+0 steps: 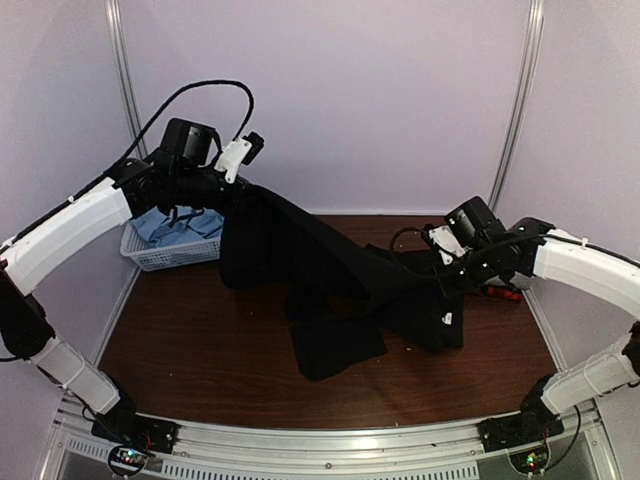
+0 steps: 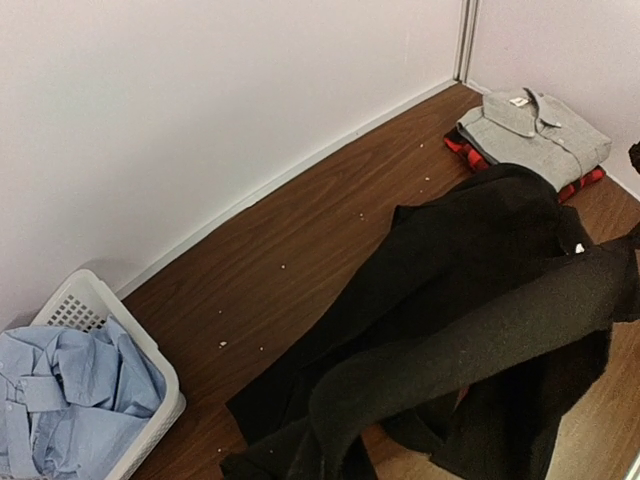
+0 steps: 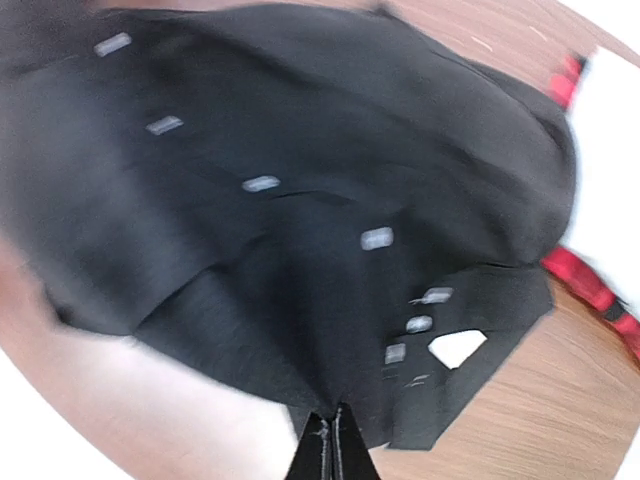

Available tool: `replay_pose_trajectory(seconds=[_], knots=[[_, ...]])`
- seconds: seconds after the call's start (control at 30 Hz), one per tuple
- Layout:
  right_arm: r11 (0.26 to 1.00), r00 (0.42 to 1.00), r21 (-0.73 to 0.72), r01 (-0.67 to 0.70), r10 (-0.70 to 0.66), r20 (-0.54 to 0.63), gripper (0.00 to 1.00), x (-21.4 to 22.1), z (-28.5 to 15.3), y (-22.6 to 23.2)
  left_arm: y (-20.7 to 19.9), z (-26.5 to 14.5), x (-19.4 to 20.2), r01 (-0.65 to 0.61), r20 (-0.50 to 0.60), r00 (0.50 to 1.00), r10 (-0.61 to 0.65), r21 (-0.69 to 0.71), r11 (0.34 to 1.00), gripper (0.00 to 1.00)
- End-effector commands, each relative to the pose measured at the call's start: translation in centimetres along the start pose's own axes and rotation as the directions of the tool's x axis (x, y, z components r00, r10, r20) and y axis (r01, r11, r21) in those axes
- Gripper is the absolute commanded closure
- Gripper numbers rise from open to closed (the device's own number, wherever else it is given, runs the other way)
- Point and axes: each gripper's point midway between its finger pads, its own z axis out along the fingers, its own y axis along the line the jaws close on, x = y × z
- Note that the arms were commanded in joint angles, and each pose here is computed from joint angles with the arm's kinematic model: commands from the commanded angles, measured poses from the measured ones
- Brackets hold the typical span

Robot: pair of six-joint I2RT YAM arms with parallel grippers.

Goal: Fold and stack the long sleeve shirts
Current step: Pick up the crumpled shirt from the center of the board, then flatten out the crumpled shirt at the center of the board.

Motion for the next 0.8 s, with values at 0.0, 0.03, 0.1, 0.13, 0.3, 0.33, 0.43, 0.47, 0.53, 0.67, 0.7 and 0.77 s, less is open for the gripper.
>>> replay_pose_trajectory(seconds=[0.0,0.03,0.1,0.13,0.3,0.33,0.43,0.47,0.53,0.67,0.7,0.77], knots=[[0.974,0.994,0.213,-0.079,0.092,-0.052,1.00,-0.8,2.7,-7.2,1.6,5.4,0.0,0.000,-0.022,1.000,-0.002,-0.074,0.997,1.00],[0.960,0.991,0.254,-0.114,0.129,-0.046,1.00,-1.4,3.3,-8.8,1.8,6.6,0.2,0.005,-0.036,0.999,-0.008,-0.083,0.997,1.00],[0.930,0.983,0.330,-0.159,0.180,-0.032,0.98,-2.5,4.4,-11.1,2.0,9.3,0.8,0.012,-0.070,0.997,-0.018,-0.094,0.996,1.00],[0.926,0.981,0.336,-0.170,0.191,-0.030,0.94,-2.9,5.2,-11.6,2.0,10.8,1.4,0.018,-0.089,0.996,-0.027,-0.096,0.995,1.00],[0.944,0.984,0.290,-0.159,0.177,-0.037,0.62,-2.7,7.1,-10.0,2.5,13.9,1.9,0.037,-0.112,0.992,-0.051,-0.118,0.992,1.00],[0.947,0.985,0.279,-0.157,0.171,-0.026,0.57,-2.4,6.9,-9.4,2.7,14.1,1.9,0.039,-0.114,0.992,-0.053,-0.124,0.992,1.00],[0.961,0.989,0.237,-0.140,0.145,-0.004,0.42,-0.8,6.2,-7.2,3.4,14.5,2.2,0.054,-0.118,0.990,-0.071,-0.136,0.989,1.00],[0.964,0.990,0.229,-0.135,0.139,-0.003,0.38,-0.1,5.9,-6.5,3.7,14.6,2.3,0.062,-0.120,0.990,-0.078,-0.136,0.989,1.00],[0.967,0.991,0.219,-0.130,0.136,-0.012,0.34,1.4,5.6,-5.3,4.1,14.7,2.4,0.070,-0.121,0.989,-0.087,-0.137,0.988,1.00],[0.958,0.987,0.250,-0.142,0.157,-0.041,0.34,4.3,5.3,-4.7,4.8,14.7,2.7,0.077,-0.125,0.988,-0.095,-0.142,0.987,1.00],[0.957,0.985,0.250,-0.146,0.163,-0.048,0.35,4.9,5.3,-4.6,4.9,14.7,2.8,0.080,-0.126,0.987,-0.098,-0.138,0.987,1.00],[0.960,0.984,0.235,-0.152,0.170,-0.057,0.39,5.8,5.6,-4.2,5.1,14.7,2.9,0.084,-0.127,0.987,-0.101,-0.136,0.987,1.00]])
